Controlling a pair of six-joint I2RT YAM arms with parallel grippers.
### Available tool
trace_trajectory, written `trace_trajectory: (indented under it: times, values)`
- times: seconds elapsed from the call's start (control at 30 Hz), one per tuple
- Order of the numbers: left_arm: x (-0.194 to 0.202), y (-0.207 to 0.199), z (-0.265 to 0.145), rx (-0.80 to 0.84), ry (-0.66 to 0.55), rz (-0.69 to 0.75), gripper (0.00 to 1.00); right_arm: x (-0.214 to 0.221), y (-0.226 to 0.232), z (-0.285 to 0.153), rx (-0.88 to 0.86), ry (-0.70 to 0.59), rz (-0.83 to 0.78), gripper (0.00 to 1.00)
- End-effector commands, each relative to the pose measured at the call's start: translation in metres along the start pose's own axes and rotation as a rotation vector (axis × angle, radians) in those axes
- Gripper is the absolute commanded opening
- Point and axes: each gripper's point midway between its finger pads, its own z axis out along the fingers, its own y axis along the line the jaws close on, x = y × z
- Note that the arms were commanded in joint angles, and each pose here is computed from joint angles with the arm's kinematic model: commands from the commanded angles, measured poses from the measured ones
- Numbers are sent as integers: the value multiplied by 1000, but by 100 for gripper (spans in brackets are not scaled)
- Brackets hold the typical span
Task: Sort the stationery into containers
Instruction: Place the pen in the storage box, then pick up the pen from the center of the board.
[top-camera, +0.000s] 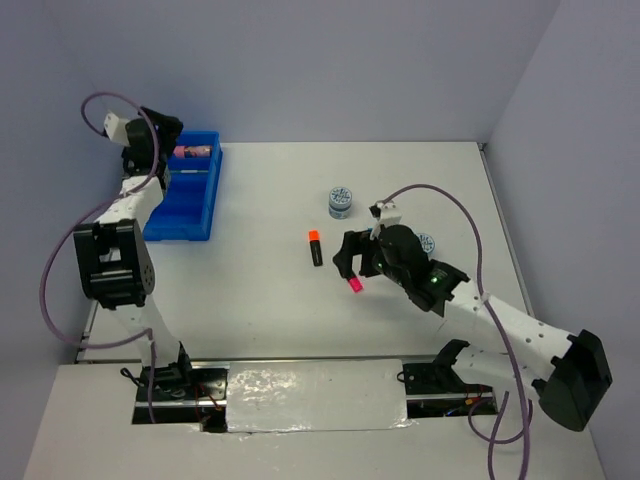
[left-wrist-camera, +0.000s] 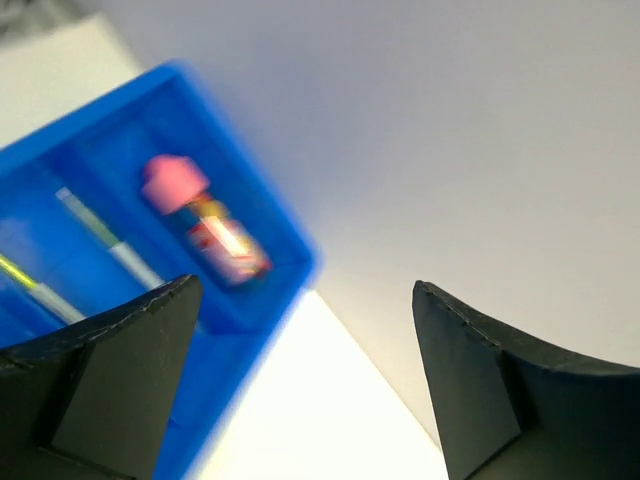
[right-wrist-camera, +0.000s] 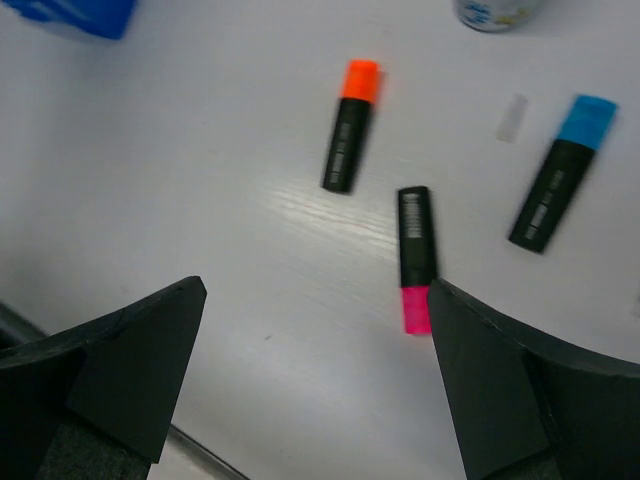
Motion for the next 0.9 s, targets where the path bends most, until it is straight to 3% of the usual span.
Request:
trace_trajectory:
  times: [0.0,0.1,0.17,0.3,0.33,0.37,0.43,0.47,0.6,0.87]
  values:
    - [-57,-98,-72,67,-64,130,99,-6,-37,7,200,56,34,100]
    - [-51,-126,-123,71,28,234,99,-13,-72,11,334,89,41,100]
    - [-31,-122,-157,79,153,285,99,-16,-95,18,386,134,63,93]
    - [30,-93,-231,71,319,436,99,-17,-134,19,523,204,69,73]
    - [24,-95,-255,118,297,455,99,-18,-141,21,543,221,57,65]
    - [46,-66,-262,88,340,503,99,-21,-149,29,567,241,54,60]
    - [54,-56,-295,147,376,538,99,-18,-160,31,627,289,29,51]
    - [70,-31,-303,124,429,577,99,-17,-170,37,666,318,27,50]
    - [75,-2,-335,148,493,663,99,-16,-180,55,688,358,22,48]
    - [80,29,-345,135,526,746,99,-4,-215,63,838,449,6,39]
